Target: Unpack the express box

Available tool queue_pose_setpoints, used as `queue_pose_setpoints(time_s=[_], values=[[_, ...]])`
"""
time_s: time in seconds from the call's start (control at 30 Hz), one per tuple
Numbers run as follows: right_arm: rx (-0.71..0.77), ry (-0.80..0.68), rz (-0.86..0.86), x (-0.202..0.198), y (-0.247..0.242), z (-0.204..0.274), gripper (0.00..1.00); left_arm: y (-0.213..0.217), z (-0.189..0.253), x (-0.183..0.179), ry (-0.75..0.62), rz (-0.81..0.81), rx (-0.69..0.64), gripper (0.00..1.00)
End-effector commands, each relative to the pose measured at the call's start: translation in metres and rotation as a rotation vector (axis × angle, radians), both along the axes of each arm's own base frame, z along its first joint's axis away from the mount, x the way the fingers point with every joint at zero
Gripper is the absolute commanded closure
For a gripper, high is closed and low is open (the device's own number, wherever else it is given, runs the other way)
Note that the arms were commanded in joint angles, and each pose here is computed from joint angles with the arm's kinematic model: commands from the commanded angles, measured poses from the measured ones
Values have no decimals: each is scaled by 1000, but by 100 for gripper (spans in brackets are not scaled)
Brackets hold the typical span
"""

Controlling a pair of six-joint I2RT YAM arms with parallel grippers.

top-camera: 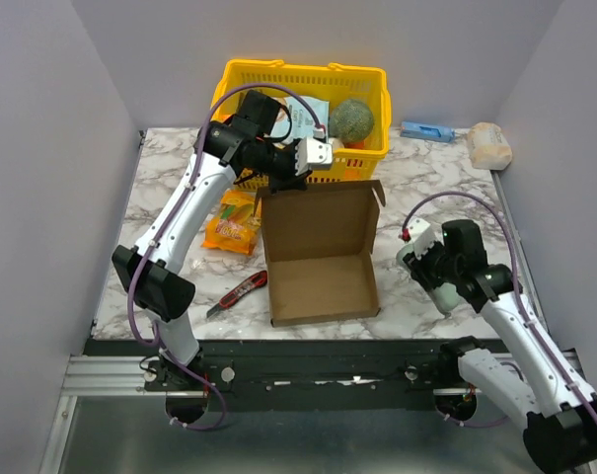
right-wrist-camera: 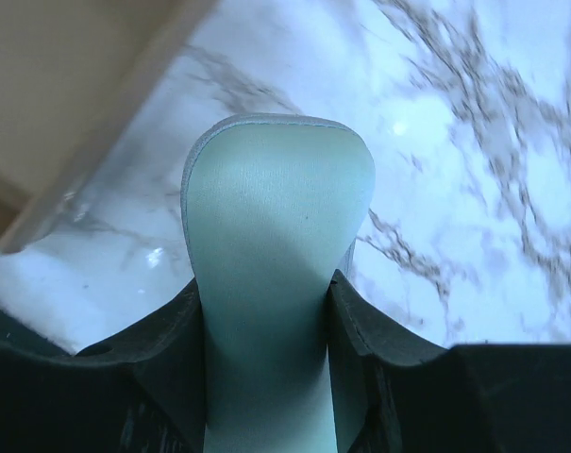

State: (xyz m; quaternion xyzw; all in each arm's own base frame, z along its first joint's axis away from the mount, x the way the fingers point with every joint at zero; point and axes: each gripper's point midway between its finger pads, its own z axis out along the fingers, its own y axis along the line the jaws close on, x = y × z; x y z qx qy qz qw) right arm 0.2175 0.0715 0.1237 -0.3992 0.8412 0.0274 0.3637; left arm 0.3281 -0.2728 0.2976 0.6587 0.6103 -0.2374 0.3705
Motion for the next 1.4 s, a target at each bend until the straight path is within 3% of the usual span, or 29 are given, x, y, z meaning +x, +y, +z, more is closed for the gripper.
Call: queue_pose_setpoints(time_s=[0.0, 0.17, 0.33, 0.4, 0.5, 0.57, 0.63, 0.67, 0.7, 0.8, 0.93, 1.1, 1.27, 1.37], values=[[14, -52, -292, 46, -40, 12, 70, -3, -5, -9, -18, -69, 20, 85], [-10, -67, -398, 80, -65, 1, 67, -28, 20, 7, -88, -13, -92, 80], [2, -54, -421, 94, -72, -15, 47, -38, 39, 11, -112, 3, -160, 75], [17, -37, -386, 94, -66, -19, 30, -39, 40, 8, -103, -8, -169, 65], [14, -34, -381, 93, -66, -19, 13, -40, 39, 1, -82, -20, -180, 47], [11, -36, -366, 93, -65, -17, 7, -40, 42, -3, -66, -19, -190, 36], [2, -46, -327, 92, -63, -10, 3, -41, 49, -4, -64, -12, -209, 32], [10, -52, -305, 92, -60, -4, 3, -41, 55, -5, -59, -1, -223, 13], [21, -66, -296, 94, -58, 10, 3, -40, 64, -6, -71, 4, -238, 1], [103, -96, -229, 95, -40, 51, 0, -37, 87, -7, -99, 47, -281, 1], [184, -156, -175, 100, -24, 86, 0, -18, 85, 6, -104, 195, -267, 1], [185, -212, -525, 121, -63, 109, 0, 50, 42, 40, -100, 527, -149, 1], [110, -241, -606, 123, -83, 131, 0, 126, -11, 56, -52, 848, -22, 1], [117, -216, -636, 118, -84, 135, 0, 160, -25, 56, -27, 1004, -20, 1]])
